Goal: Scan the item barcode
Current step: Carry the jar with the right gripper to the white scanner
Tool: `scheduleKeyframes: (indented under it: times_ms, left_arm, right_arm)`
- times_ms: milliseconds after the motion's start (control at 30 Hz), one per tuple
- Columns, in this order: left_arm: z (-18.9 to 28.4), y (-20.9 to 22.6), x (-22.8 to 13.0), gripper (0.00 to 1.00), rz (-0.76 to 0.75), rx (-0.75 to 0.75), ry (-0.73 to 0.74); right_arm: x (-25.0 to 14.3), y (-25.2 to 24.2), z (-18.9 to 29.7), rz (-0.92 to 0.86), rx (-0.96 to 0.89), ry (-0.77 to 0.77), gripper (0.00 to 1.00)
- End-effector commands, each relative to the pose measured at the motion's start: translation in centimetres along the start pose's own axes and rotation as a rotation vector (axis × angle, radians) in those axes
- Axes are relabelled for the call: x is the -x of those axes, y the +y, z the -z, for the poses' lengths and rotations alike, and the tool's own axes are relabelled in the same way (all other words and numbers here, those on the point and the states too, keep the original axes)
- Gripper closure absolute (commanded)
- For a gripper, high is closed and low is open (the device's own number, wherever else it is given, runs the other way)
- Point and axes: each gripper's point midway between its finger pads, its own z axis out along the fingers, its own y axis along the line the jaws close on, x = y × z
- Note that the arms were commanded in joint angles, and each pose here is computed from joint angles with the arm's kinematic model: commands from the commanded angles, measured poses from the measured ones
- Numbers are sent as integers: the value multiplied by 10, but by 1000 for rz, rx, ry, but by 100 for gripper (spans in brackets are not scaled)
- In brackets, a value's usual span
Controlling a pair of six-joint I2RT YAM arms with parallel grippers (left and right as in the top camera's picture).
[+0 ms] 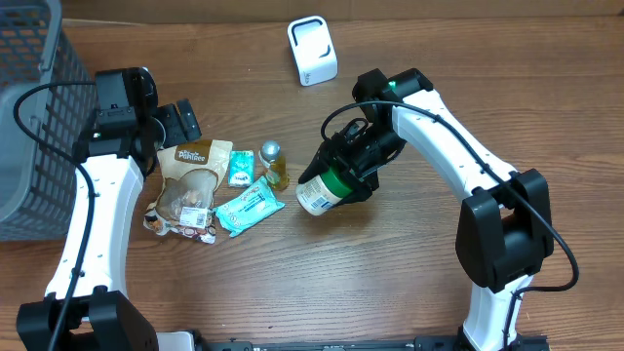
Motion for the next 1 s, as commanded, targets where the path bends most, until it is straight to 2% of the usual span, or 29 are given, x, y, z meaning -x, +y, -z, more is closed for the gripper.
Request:
scheduleKeyframes:
  times_ms: [0, 367, 600, 733, 833, 967]
  left_arm:
    - [0, -2, 2, 0, -6, -9, -2]
    - [0, -2, 2, 0, -6, -9, -2]
    - [0, -2, 2, 1, -6, -9, -2]
    - [0, -2, 2, 0, -6, -9, -3]
    - [0, -2, 2, 0, -6, -9, -3]
    - [0, -2, 2, 0, -6, -9, -3]
  right_arm:
    - [13, -10, 7, 20, -88, -92, 34]
    - [62, -29, 22, 100, -256, -336, 35]
    - [102, -28, 43, 177, -338, -540, 43]
    - [117, -17, 59, 310, -330, -594, 47]
    - [118, 2, 82, 337, -283, -644, 59]
    - [105, 40, 137, 386, -277, -792, 60]
